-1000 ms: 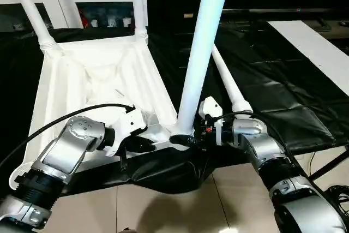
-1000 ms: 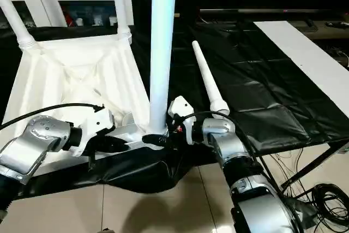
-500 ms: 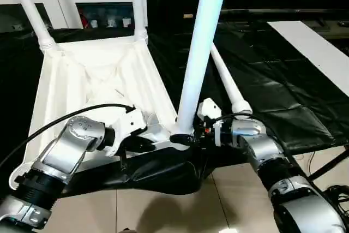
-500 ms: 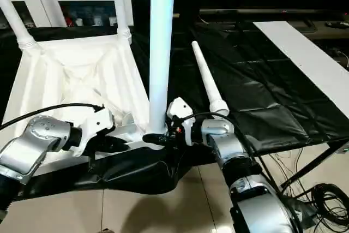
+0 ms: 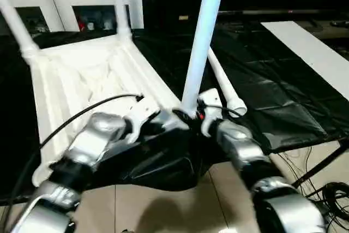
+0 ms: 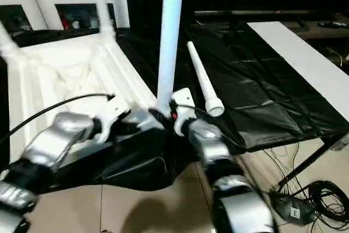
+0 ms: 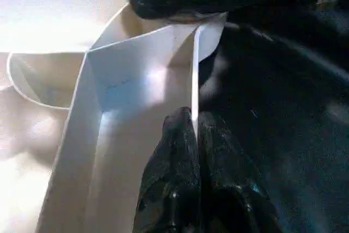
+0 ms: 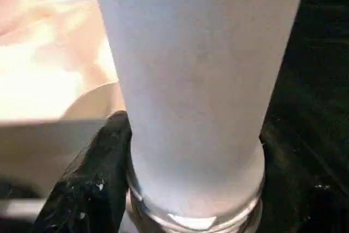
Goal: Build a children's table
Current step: Rotate leg to tighten
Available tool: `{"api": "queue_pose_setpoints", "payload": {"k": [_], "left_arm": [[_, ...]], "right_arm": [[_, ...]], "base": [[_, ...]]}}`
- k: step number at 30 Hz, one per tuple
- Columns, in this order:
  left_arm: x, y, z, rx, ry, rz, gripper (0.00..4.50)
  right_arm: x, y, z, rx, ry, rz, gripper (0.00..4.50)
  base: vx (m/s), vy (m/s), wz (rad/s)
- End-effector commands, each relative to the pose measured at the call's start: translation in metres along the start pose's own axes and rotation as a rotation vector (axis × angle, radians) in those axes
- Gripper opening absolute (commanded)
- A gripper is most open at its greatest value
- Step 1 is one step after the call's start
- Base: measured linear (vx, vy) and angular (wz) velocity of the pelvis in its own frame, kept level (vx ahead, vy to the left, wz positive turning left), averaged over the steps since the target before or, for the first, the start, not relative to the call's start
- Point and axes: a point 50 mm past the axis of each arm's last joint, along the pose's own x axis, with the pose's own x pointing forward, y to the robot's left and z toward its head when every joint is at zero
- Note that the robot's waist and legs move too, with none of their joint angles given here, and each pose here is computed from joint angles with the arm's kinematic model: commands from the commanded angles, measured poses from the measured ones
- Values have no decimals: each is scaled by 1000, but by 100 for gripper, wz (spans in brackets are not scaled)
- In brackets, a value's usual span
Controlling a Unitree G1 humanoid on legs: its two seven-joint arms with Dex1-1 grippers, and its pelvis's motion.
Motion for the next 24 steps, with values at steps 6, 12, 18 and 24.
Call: {"api": "queue_pose_setpoints", "payload": {"k": [6,12,18,24], "left_arm": [[4,13,5,-23,21,132,0],[2,14,1,-12,34,127,0],[-1,10,-1,23,30,89,0],[-8,8,-5,52,34,60,0]], "right_arm": [[6,11,-14,99,52,-387,272],[13,25,-6,138,5,-277,272],[13,16,9,109,-76,-242,370],[6,3,26,58,-165,-33,411]], "base": [[0,0,0],[0,0,0],[0,0,0],[0,0,0]]}}
